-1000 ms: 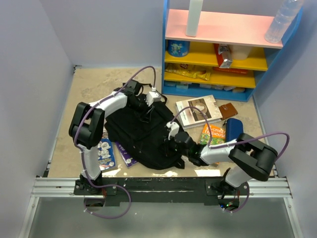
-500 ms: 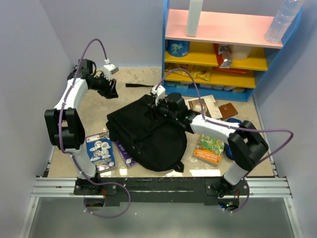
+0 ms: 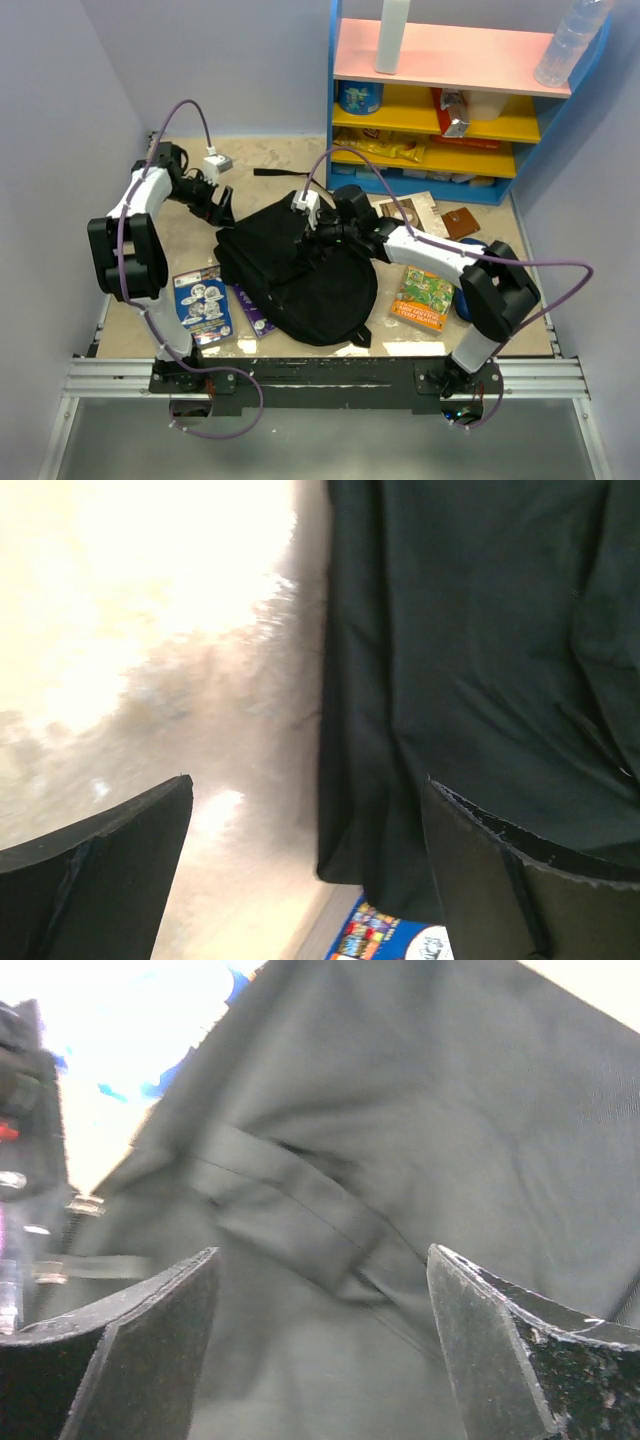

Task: Pack the student bag
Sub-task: Adjust the student bag at the center of the board.

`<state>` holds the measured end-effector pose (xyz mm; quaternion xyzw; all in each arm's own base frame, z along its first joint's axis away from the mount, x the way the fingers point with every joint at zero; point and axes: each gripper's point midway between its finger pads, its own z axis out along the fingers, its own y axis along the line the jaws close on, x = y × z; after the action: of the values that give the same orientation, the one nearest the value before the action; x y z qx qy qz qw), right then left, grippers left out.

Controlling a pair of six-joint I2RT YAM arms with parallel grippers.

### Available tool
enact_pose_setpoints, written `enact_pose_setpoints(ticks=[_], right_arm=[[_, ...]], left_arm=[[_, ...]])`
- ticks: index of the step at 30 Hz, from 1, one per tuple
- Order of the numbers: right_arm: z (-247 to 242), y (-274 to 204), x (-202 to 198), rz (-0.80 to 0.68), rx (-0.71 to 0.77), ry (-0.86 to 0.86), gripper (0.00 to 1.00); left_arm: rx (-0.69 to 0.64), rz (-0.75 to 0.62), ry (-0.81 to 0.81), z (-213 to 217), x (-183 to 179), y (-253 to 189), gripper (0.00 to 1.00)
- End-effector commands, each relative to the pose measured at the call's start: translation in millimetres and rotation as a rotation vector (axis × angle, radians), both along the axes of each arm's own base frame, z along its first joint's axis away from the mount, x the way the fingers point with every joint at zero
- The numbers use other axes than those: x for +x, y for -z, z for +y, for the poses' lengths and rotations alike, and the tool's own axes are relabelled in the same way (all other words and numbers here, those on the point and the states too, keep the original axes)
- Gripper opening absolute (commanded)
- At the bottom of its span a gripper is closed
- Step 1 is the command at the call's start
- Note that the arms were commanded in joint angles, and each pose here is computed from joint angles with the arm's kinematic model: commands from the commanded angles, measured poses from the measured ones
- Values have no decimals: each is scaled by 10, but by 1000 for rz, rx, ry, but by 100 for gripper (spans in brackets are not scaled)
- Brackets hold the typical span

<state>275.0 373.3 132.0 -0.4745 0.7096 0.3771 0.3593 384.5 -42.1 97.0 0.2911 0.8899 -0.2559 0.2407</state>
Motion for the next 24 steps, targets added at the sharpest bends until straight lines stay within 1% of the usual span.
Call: enact_pose_setpoints(ticks=[1,3,5,6,8,12,16,17,18,20,21,22,23,24], right_arm=[[338,-476,-486,-10,101,-150,88],[439,-386,-692,-1,65,-178,89],[437,-230,-811,30,-1,-166,91],[459,-168,-888,38,-32,-172,99],[421,37,-936,67,-111,-153,99],[459,136,-1087,88,-128,-159,99],[507,438,-931,57,-257,-62,99],[525,553,-806,41,-293,5,98],[544,582,-766,34,-300,23,88],[582,572,-587,-5,-310,97,65],[585,528,-496,-34,-313,133,31],[588,443,-403,-70,-309,168,7],[631,278,-302,-107,-287,200,0],[591,79,-152,-177,-277,261,0]], left_arm=[[23,-195,-79,167,351,-533,100],[18,-225,-102,202,392,-674,100],[13,-254,-106,207,429,-822,100],[10,-258,-105,201,422,-874,100],[9,-286,-103,195,426,-1001,100],[16,-314,-105,205,378,-1106,100],[23,-331,-108,208,280,-1160,100],[24,-336,-109,216,262,-1170,100],[25,-336,-110,219,244,-1161,100],[36,-356,-113,251,216,-1221,100],[39,-360,-116,264,206,-1232,100],[43,-372,-117,276,200,-1271,100],[43,-375,-129,326,198,-1285,100],[42,-385,-136,356,199,-1322,100]])
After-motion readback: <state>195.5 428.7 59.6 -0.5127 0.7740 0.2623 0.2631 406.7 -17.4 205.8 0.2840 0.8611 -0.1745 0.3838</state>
